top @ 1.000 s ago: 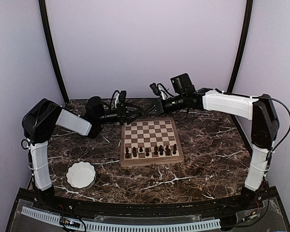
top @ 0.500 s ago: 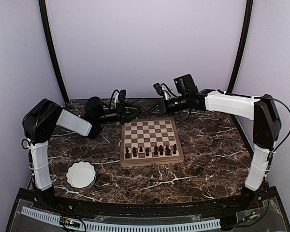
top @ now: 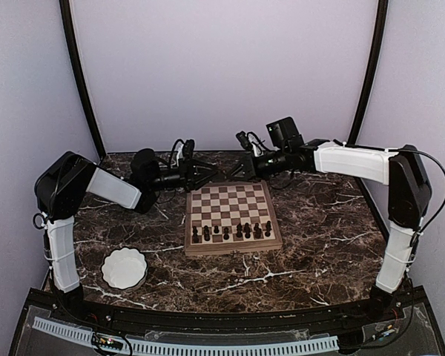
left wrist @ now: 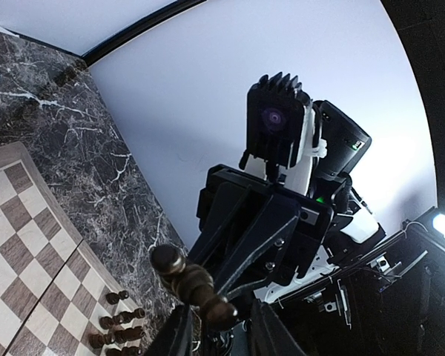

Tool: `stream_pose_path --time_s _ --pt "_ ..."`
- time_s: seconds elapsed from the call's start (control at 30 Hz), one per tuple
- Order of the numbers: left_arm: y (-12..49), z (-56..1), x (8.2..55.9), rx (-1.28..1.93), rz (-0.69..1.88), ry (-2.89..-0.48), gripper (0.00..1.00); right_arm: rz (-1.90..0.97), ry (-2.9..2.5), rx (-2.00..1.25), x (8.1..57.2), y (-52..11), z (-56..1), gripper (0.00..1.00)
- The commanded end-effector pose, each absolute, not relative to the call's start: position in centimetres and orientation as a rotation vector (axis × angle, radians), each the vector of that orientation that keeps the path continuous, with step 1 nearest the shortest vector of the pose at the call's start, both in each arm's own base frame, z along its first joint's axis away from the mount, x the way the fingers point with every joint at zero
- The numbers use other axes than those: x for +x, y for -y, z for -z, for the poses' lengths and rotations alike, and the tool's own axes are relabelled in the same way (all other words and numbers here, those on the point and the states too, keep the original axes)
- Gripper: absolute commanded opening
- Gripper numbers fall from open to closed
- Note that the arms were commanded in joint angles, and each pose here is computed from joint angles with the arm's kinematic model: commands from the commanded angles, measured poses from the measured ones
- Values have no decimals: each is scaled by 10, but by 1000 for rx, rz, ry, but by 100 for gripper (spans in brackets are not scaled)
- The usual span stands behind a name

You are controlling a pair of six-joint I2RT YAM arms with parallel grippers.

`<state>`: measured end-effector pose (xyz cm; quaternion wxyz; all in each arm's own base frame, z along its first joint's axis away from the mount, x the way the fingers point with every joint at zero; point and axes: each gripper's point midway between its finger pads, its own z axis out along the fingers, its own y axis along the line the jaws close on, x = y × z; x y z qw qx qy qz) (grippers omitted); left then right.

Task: Set up the chess pieces on the board
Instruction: Pass from the right arm to the left

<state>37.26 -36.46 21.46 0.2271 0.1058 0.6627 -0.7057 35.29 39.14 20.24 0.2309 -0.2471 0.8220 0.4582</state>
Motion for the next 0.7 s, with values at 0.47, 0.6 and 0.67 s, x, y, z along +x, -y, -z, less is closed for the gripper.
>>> stream_pose_path --time_s 0.47,0.6,0.67 --pt "365 -212 379 251 1886 -1899 35 -1258 -2186 -690 350 -385 -226 3" --pt "365 -217 379 251 1896 -1876 35 -1261 -2188 -692 350 -386 -225 3" --pt "365 -218 380 254 1900 -1864 38 -1267 -2187 -694 349 -386 -225 3"
